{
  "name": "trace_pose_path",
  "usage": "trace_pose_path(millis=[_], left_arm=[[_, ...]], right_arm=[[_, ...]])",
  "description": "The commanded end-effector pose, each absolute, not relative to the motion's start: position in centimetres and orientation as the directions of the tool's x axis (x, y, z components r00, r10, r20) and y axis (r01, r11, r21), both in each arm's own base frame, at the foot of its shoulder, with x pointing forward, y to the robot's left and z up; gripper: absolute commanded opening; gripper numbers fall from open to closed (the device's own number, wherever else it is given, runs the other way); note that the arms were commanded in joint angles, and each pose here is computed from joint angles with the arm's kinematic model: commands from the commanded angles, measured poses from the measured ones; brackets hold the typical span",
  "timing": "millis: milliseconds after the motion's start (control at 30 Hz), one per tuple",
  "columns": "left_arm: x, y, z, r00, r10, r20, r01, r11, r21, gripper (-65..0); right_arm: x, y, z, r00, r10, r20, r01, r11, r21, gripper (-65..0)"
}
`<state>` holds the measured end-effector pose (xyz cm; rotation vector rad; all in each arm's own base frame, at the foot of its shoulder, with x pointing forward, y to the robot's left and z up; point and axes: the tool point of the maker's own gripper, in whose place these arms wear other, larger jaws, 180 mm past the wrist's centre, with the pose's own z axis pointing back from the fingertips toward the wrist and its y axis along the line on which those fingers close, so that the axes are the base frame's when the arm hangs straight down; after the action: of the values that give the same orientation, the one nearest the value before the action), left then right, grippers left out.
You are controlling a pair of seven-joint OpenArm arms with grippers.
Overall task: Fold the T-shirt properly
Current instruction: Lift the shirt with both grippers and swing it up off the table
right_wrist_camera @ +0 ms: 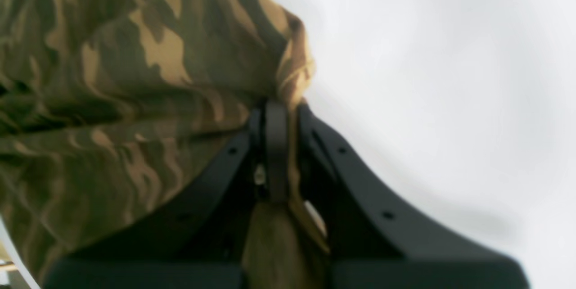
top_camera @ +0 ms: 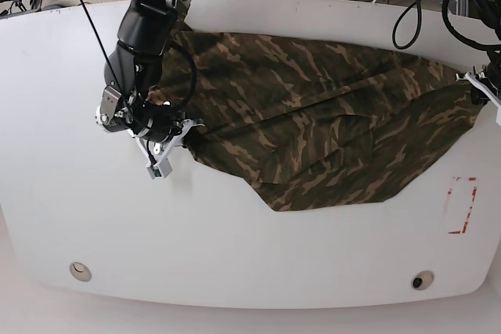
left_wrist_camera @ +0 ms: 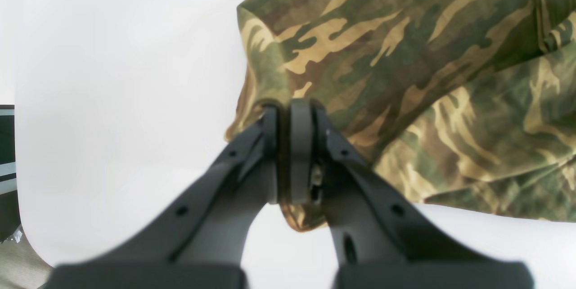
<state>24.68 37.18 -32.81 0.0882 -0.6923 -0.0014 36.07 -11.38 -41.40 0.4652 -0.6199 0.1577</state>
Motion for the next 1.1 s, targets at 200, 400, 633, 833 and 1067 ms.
trace_pose_path(millis=[200, 400, 633, 833, 1067], left_arm=[[28.7, 35.4, -26.1, 0.632, -0.179, 0.754, 0.047, 0.980, 0.194, -64.0], [31.9, 32.2, -22.4, 0.524, -0.273, 0.807, 0.121, 0.962, 0.246, -64.0], [35.6, 29.5, -17.9, 0.392, -0.326, 0.860, 0.168, 0.945, 0.281, -64.0], [38.8, 27.9, -12.0, 0.243, -0.341, 0.908, 0.162, 0.937, 0.309, -64.0], [42.0, 27.2, -5.5, 0.114, -0.254, 0.960, 0.106, 0.964, 0.242, -63.9]], right_arm=[[38.5, -15.3, -33.6, 0.687, 0.089, 0.721, -0.299, 0.939, 0.168, -65.0], [39.3, -18.0, -28.6, 0.618, 0.168, 0.768, -0.286, 0.958, 0.020, -65.0], [41.1, -21.1, -22.3, 0.526, 0.239, 0.816, -0.243, 0.962, -0.125, -65.0], [43.8, -23.6, -15.5, 0.421, 0.283, 0.862, -0.196, 0.956, -0.218, -65.0], [46.8, -24.3, -7.4, 0.307, 0.414, 0.857, -0.194, 0.909, -0.370, -65.0]])
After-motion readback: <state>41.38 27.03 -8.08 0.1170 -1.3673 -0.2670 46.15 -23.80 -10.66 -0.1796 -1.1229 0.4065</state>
